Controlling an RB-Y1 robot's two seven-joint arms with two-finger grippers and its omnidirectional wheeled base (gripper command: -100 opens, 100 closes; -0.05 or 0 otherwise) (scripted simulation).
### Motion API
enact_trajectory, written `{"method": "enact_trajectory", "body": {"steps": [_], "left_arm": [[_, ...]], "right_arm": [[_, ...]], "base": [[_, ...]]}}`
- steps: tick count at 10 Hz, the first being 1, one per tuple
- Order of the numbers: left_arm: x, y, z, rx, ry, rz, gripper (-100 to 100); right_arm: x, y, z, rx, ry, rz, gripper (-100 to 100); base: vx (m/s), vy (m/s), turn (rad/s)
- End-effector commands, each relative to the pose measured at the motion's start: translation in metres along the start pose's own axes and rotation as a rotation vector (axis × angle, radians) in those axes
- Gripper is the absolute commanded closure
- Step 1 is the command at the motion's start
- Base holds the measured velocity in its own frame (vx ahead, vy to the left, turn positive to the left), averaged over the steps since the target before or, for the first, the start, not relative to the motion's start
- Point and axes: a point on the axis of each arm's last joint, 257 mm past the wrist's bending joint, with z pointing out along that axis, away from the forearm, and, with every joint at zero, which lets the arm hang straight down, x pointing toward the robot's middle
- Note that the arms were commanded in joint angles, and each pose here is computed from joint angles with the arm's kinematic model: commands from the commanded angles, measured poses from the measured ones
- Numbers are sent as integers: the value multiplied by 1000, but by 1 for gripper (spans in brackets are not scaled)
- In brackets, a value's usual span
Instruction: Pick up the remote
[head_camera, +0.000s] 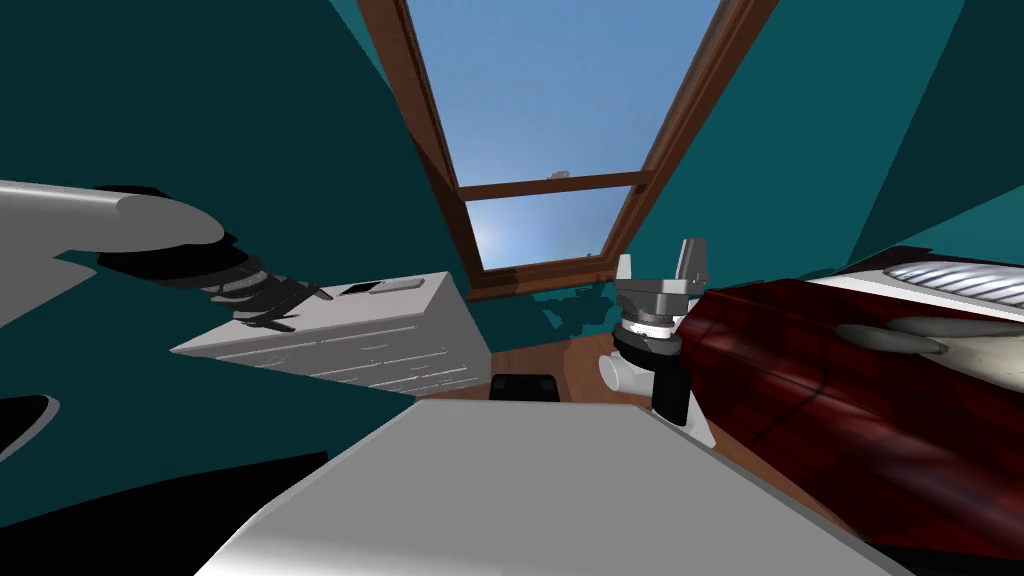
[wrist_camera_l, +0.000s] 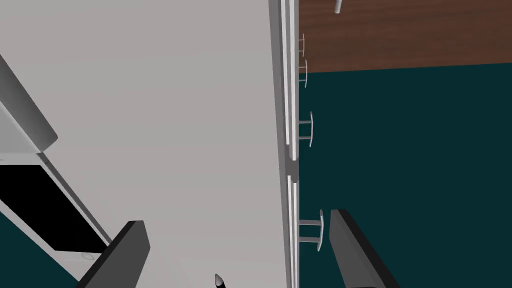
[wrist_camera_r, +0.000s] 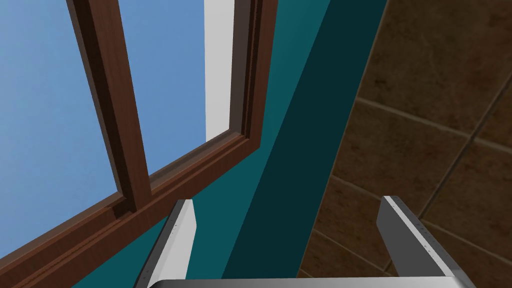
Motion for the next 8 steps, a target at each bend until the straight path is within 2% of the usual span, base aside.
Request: {"method": "enact_trajectory", "body": {"steps": [1, 2, 3, 6, 7, 8], "left_arm": [[11, 7, -5, -21, 59, -3, -100], [19, 9, -9, -24, 104, -4, -100], [20, 13, -9, -37, 109, -3, -100], [44, 29, -9, -98, 231, 10, -100], [44, 31, -9, -106, 232, 11, -100], [50, 37, -7, -131, 259, 16, -100]], "right_arm": [[0, 0, 0, 0, 0, 0, 0], [0, 0, 0, 0, 0, 0, 0], [0, 0, 0, 0, 0, 0, 0], [0, 0, 0, 0, 0, 0, 0], [0, 0, 0, 0, 0, 0, 0], [0, 0, 0, 0, 0, 0, 0]], "base": [[210, -6, -108], [257, -11, -184], [174, -20, -72], [194, -26, -123], [135, -5, -17], [74, 0, -31]]}}
